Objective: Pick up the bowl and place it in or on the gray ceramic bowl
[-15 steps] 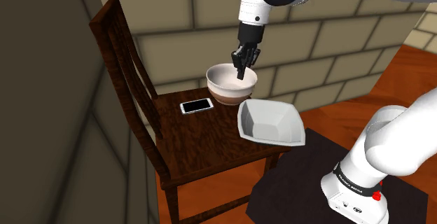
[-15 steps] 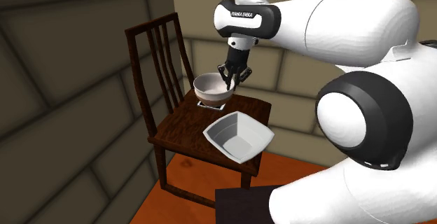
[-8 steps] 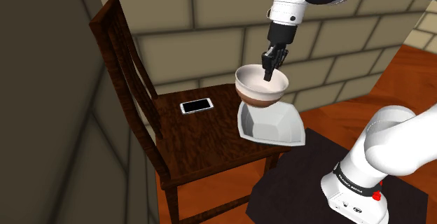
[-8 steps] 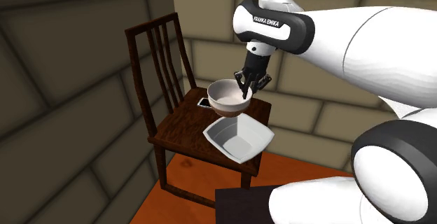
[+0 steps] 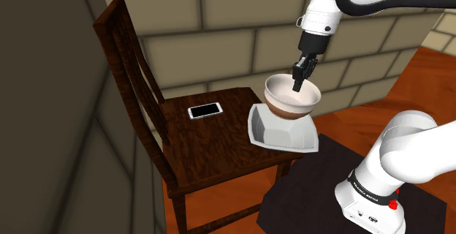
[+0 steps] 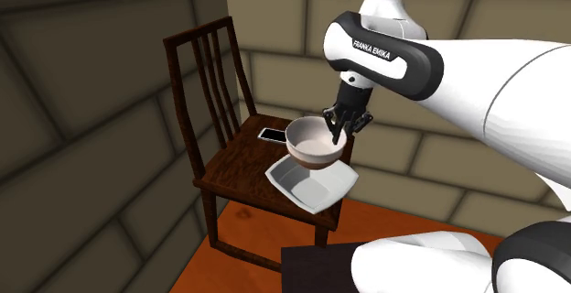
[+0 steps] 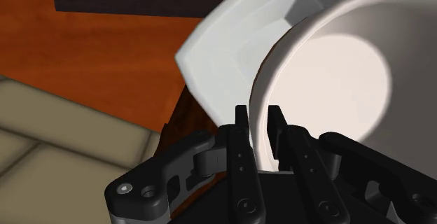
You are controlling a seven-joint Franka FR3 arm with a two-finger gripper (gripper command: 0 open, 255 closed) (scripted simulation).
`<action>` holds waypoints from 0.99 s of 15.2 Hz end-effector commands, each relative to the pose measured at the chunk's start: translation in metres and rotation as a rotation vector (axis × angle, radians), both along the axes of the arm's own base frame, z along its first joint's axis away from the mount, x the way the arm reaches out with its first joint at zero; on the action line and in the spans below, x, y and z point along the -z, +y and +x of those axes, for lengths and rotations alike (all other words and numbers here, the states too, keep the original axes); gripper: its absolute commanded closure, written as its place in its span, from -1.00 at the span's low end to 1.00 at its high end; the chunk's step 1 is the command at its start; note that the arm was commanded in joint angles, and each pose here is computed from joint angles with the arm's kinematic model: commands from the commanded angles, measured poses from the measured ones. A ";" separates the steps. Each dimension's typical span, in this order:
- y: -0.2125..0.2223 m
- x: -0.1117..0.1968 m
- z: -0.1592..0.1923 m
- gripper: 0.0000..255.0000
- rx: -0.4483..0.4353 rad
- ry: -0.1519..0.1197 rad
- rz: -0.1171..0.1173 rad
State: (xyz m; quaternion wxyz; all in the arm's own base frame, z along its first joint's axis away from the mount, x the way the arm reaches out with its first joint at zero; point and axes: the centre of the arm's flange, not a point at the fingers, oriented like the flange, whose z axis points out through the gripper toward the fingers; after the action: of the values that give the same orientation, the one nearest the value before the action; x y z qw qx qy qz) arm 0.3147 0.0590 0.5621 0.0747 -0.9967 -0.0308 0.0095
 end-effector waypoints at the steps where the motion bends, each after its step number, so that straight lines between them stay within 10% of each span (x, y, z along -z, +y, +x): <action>1: 0.000 0.011 0.000 1.00 0.000 -0.001 0.000; 15: 0.000 0.065 0.000 1.00 0.000 -0.001 0.000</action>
State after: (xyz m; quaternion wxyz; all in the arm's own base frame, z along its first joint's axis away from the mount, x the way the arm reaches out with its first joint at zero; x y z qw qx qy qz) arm 0.3145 0.0591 0.4974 0.0747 -0.9967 -0.0309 0.0094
